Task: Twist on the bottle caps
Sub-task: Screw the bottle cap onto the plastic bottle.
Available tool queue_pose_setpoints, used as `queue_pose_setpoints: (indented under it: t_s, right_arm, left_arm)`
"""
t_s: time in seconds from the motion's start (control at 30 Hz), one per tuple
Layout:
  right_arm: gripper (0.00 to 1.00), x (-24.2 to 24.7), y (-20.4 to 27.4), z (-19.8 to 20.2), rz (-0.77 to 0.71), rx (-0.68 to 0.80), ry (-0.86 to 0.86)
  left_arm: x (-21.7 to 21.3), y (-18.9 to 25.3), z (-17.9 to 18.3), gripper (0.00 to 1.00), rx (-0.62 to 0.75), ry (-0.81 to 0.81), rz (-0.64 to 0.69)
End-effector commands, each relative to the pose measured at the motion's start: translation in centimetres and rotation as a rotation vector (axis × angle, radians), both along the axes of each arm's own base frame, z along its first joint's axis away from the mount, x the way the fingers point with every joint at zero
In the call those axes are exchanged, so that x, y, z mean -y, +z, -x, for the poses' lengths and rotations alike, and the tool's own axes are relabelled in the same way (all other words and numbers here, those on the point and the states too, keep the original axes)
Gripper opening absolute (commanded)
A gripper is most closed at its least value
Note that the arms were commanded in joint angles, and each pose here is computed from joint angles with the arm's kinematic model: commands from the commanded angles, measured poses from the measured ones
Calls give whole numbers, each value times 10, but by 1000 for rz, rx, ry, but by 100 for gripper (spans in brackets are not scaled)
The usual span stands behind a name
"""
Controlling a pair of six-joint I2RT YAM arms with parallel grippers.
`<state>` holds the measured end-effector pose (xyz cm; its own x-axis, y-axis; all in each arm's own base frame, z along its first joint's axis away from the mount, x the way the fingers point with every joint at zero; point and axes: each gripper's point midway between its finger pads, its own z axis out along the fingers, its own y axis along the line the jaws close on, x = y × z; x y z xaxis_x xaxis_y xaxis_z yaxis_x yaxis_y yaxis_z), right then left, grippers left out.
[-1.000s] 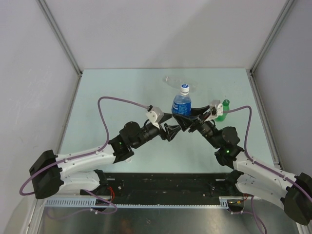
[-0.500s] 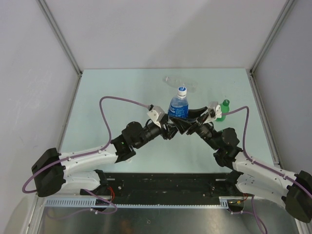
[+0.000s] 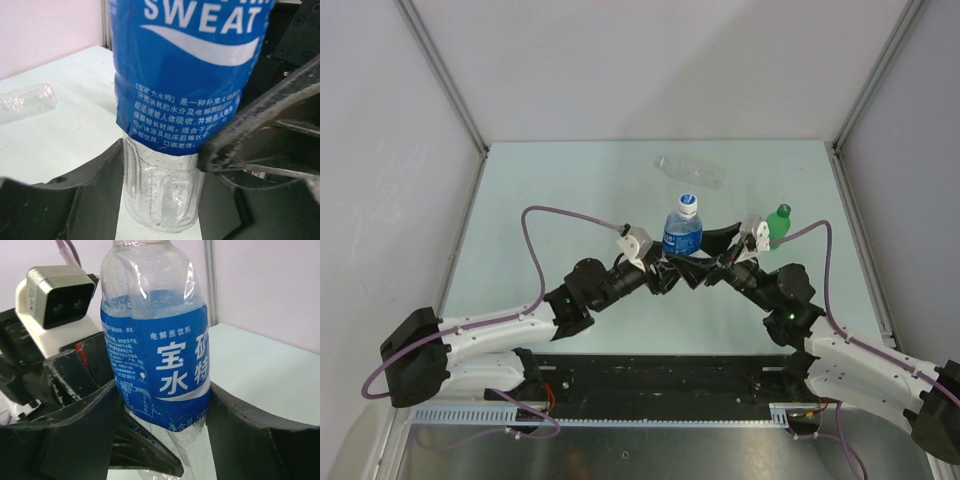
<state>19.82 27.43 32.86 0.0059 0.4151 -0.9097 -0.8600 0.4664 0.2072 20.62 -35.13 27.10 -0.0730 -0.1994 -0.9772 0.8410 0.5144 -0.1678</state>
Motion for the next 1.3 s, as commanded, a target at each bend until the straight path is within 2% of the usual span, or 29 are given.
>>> queue_pose_setpoints:
  t_s: [0.0, 0.17, 0.3, 0.37, 0.63, 0.87, 1.03, 1.27]
  right_arm:
    - [73, -8, 21, 42, 19, 105, 167]
    - [85, -2, 13, 37, 59, 92, 128]
    - [96, -2, 8, 45, 102, 117, 169]
    - [99, -1, 6, 50, 123, 142, 192]
    - [99, 14, -32, 66, 327, 200, 238]
    - [99, 28, -33, 65, 370, 230, 178]
    - [99, 34, -24, 54, 412, 226, 115]
    - [93, 26, -18, 93, 442, 237, 339]
  left_arm:
    - [-20, 14, -14, 0, 58, 95, 48]
    - [-26, 7, -11, 0, 84, 89, 31]
    - [-29, 0, -10, 0, 110, 88, 9]
    - [-28, -5, -9, 0, 140, 71, -15]
    - [-34, -30, -3, 0, 256, -32, -84]
    - [-40, -51, 5, 0, 294, -128, -126]
    - [-39, -69, 33, 0, 355, -297, -165]
    - [-54, -84, 44, 0, 359, -435, -180]
